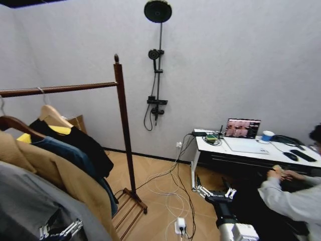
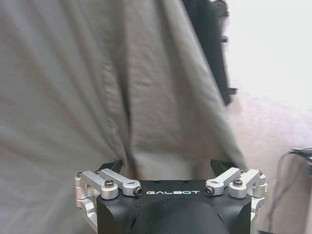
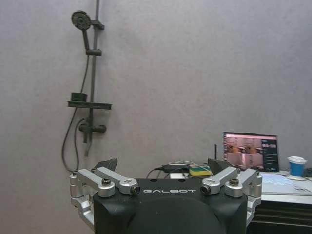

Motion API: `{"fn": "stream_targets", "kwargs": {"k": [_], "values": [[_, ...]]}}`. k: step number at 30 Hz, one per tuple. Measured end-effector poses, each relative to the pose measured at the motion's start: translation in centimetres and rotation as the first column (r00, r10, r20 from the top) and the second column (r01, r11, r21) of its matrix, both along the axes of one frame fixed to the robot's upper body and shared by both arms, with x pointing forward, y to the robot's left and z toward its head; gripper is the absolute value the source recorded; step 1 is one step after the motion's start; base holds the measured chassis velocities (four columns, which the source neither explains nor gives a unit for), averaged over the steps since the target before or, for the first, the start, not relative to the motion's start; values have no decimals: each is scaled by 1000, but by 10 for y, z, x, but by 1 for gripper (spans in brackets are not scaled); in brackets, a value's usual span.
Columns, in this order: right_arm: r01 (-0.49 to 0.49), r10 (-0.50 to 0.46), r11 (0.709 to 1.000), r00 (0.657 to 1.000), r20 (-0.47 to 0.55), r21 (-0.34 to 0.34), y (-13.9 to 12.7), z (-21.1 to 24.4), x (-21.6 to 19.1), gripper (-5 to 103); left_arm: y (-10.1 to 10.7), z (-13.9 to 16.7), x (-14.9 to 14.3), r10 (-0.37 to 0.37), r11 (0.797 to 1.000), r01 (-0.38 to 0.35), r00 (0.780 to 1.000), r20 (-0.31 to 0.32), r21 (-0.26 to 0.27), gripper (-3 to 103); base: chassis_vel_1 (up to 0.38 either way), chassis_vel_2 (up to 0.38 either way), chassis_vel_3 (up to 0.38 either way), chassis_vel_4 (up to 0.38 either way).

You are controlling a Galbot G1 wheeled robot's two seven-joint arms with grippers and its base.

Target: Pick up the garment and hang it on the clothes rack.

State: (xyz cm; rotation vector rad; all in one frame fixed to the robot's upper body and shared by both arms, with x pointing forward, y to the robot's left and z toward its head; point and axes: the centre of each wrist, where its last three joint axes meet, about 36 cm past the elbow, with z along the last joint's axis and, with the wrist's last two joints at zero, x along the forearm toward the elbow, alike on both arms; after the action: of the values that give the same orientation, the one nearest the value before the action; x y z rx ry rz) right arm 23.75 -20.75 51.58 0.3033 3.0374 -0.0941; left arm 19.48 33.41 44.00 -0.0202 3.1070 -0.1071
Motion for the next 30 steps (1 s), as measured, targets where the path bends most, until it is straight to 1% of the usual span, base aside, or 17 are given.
{"fn": "stream_targets", "kwargs": {"k": [8, 16, 30], "values": [[3, -3, 1000, 1000, -2, 4, 0, 0, -1, 100, 0, 0, 0, 0, 1000, 0, 1000, 0, 0, 100, -63, -154, -162, -50], [6, -6, 1000, 1000, 5, 9, 0, 0, 1, 100, 0, 0, 0, 0, 1000, 0, 1000, 0, 0, 100, 89, -91, -98, 74], [2, -2, 1000, 1000, 9, 15, 2, 0, 1, 100, 0, 0, 0, 0, 1000, 0, 1000, 0, 0, 100, 130, -135, -128, 135]]}}
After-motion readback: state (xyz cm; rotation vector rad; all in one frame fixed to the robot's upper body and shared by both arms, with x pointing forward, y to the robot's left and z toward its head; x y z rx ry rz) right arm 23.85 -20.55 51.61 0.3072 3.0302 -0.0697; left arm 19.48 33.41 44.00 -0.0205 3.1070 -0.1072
